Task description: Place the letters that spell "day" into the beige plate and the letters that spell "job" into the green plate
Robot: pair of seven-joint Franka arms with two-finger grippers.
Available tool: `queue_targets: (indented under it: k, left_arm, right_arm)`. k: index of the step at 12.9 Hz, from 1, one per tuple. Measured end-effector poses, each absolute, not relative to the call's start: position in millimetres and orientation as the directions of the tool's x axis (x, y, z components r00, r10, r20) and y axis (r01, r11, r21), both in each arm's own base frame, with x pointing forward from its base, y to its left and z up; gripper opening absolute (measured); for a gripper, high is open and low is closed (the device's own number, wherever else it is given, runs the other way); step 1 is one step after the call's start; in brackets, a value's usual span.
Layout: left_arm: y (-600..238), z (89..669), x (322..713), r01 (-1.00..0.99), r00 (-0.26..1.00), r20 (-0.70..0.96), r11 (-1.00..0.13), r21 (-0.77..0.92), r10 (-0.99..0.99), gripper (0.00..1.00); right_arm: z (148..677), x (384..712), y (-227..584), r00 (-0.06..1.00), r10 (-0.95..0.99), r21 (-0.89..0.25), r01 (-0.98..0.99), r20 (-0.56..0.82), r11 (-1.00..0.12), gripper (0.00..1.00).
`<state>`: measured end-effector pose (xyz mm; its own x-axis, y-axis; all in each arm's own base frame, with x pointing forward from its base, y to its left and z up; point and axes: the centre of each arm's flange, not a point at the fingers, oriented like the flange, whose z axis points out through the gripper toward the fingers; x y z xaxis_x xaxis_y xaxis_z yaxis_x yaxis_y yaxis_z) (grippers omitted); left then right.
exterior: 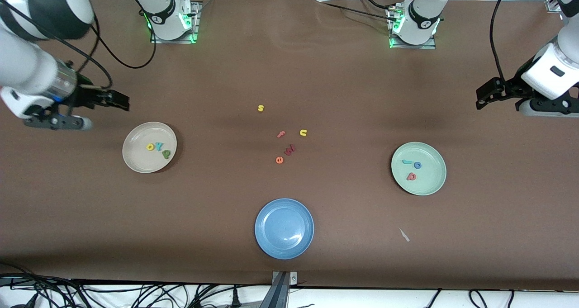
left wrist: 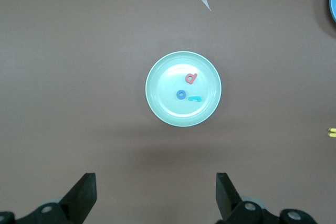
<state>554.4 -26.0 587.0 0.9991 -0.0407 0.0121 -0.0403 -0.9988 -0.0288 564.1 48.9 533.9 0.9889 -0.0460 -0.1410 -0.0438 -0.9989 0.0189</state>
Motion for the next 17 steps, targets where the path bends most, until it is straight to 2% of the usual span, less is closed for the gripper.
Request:
queue_targets:
  k: [6, 17]
  left_arm:
    - [-34.3, 596.9, 548.2, -0.059, 0.998, 0.025, -0.998, -0.038, -0.06, 1.0]
    - [-31.8, 596.9, 548.4, -0.056, 0.998, 0.025, -0.998, -0.038, -0.057, 1.0]
  right_arm:
    - [581.1, 537.1, 17.5, 0.991, -0.074, 0.047, -0.069, -0.11, -0.996, 1.0]
    - [583.7, 535.8, 8.3, 0.992, -0.053, 0.014, -0.052, -0.111, -0.999, 1.0]
